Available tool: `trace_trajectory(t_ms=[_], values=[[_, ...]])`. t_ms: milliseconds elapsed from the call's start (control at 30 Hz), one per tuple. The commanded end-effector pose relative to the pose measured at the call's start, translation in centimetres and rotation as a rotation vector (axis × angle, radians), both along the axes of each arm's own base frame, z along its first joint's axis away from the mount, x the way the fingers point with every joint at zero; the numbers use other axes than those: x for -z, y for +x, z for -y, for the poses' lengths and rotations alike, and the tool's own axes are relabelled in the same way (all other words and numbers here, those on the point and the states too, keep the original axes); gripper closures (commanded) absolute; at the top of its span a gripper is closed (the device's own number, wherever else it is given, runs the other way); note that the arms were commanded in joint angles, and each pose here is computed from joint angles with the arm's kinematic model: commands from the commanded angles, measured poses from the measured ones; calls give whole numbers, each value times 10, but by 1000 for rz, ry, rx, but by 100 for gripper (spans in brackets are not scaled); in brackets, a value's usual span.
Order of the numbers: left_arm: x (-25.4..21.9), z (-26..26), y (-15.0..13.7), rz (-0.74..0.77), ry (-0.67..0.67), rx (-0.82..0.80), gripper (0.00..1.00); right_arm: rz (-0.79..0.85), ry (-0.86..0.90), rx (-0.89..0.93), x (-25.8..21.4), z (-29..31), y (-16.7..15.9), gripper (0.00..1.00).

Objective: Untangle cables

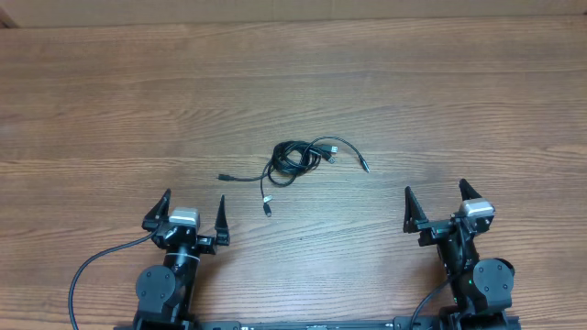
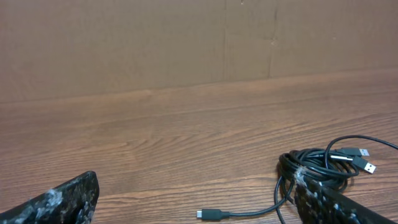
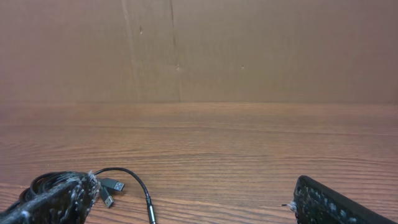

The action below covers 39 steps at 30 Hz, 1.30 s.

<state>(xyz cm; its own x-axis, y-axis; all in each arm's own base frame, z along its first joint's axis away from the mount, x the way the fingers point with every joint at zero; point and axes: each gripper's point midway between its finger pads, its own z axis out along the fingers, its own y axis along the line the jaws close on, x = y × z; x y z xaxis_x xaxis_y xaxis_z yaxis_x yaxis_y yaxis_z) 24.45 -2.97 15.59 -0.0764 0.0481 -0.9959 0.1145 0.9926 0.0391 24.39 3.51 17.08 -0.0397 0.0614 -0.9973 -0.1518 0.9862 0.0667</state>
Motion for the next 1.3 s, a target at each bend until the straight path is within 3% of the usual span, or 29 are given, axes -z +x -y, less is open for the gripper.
trace_trajectory(t_ms=[0,1033,1267], values=[[0,0,0,7,18,5,1,8,-6,6,1,1,0,0],[-3,-6,1,18,18,-33,1,8,-6,6,1,1,0,0],[-3,-6,0,1,-151,-41,0,8,-6,6,1,1,0,0]])
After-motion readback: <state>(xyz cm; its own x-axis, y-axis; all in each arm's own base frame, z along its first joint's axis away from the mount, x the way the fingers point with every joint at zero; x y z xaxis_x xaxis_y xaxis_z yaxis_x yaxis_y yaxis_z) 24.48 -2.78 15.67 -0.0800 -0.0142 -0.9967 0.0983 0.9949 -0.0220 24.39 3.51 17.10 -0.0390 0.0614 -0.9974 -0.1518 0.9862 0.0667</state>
